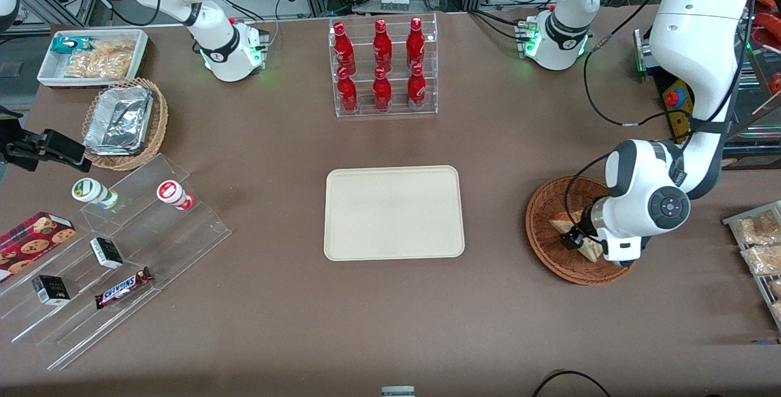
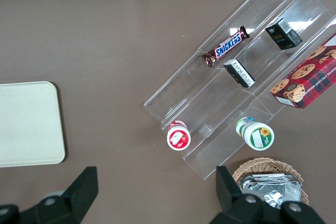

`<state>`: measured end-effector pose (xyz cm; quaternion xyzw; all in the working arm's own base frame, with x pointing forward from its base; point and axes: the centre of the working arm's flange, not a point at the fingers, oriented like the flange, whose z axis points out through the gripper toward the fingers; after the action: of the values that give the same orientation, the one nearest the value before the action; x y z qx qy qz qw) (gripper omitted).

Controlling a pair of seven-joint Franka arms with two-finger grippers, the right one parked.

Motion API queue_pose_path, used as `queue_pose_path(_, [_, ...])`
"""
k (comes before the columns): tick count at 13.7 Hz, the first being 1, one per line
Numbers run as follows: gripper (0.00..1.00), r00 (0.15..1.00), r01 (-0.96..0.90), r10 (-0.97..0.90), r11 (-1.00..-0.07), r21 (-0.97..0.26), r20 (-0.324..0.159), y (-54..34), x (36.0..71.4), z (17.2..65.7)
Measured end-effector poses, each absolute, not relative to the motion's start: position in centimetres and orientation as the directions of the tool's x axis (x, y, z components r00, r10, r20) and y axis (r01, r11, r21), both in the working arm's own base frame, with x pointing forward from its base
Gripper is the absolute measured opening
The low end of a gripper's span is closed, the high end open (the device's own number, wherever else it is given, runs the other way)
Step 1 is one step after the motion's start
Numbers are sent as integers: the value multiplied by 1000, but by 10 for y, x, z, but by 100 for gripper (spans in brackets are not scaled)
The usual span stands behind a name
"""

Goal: Place sandwich from basket to tray
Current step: 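Close the left gripper on the wrapped sandwich and lift it, then carry the sandwich with the left gripper over the cream tray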

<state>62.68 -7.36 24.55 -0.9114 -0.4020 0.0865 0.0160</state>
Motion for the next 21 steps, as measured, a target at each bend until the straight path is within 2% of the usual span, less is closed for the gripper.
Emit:
queue_pose_path(2, [61, 668, 725, 730, -682, -98, -143, -78, 627, 246])
queue_pose_path(4, [43, 676, 719, 724, -688, -94, -136, -81, 628, 250])
queue_pose_path(8, [28, 725, 679, 684, -730, -82, -87, -100, 632, 269])
queue_pose_path(10, [18, 788, 609, 612, -791, -58, -63, -135, 630, 291])
queue_pose_path(12, [18, 871, 489, 490, -872, -37, -44, -199, 616, 310])
queue_pose_path(15, [17, 951, 304, 305, -952, -41, -46, -316, 570, 324])
queue_pose_path(18, [15, 983, 171, 173, -985, -32, -55, -406, 527, 325])
queue_pose_path(21, [15, 989, 120, 121, -993, -21, -79, -476, 506, 303])
